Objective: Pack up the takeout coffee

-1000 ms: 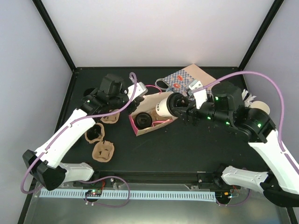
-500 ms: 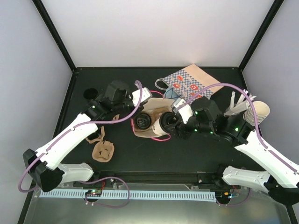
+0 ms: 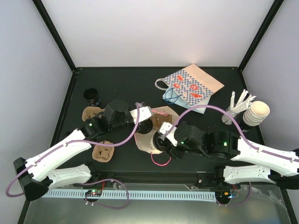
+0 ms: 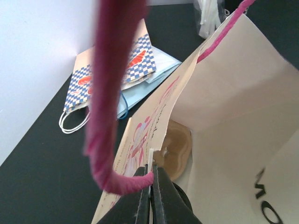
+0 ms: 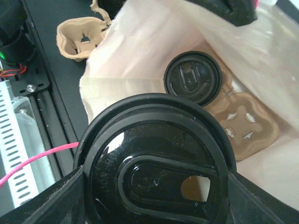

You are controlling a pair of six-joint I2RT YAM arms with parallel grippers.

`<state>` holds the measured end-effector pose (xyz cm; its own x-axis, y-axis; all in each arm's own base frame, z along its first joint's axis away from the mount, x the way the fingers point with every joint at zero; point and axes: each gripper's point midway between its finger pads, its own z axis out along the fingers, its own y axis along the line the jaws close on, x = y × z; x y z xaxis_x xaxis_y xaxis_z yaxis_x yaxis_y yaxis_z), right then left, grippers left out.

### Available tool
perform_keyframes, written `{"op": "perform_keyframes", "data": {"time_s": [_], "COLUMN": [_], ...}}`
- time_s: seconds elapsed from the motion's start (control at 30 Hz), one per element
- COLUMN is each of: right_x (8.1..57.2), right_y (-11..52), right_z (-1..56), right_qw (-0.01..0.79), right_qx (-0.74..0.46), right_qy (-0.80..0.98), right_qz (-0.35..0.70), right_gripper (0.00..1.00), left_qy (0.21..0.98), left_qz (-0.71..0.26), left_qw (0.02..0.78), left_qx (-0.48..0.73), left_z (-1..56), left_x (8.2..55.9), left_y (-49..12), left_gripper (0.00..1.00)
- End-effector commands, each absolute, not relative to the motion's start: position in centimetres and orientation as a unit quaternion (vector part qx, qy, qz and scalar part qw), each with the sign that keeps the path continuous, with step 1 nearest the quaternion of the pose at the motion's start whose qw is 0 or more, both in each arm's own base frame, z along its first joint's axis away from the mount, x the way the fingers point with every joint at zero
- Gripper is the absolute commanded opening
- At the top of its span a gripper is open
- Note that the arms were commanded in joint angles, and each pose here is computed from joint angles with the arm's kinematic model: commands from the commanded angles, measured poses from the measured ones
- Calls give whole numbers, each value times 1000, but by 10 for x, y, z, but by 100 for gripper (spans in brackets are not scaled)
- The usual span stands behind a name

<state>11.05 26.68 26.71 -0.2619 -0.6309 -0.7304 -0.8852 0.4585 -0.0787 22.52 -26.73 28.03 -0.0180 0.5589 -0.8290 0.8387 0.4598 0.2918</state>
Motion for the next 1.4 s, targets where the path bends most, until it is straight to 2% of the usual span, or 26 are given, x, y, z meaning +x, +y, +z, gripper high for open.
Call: {"op": "perform_keyframes", "data": {"time_s": [0.0, 0.2, 0.33, 0.73, 1.1, 1.37], "right_x": [126, 153, 163, 170, 164, 166], "right_y": [261, 260, 263, 265, 271, 270], "right_z": [272, 288, 283, 241, 213, 212], "right_qw": [406, 456, 461, 463, 468, 491], "right_qx": [-473, -420, -401, -389, -410, -405], "right_qy": [774, 783, 791, 796, 782, 772], "right_qz": [109, 57, 29, 7, 32, 18], "right_gripper": [60, 60, 59, 56, 56, 55], "left_qy": [698, 700, 701, 711, 721, 745], "left_qz": [-150, -167, -176, -210, -245, -241], "left_qw": [505, 498, 498, 498, 484, 465], "left_qx": [486, 483, 479, 450, 431, 414], "left_z": [284, 283, 283, 290, 295, 293], "left_x": [214, 198, 193, 189, 184, 187], "left_y": [-264, -263, -264, -271, -277, -275], "left_gripper": [1, 2, 2, 2, 2, 2]}}
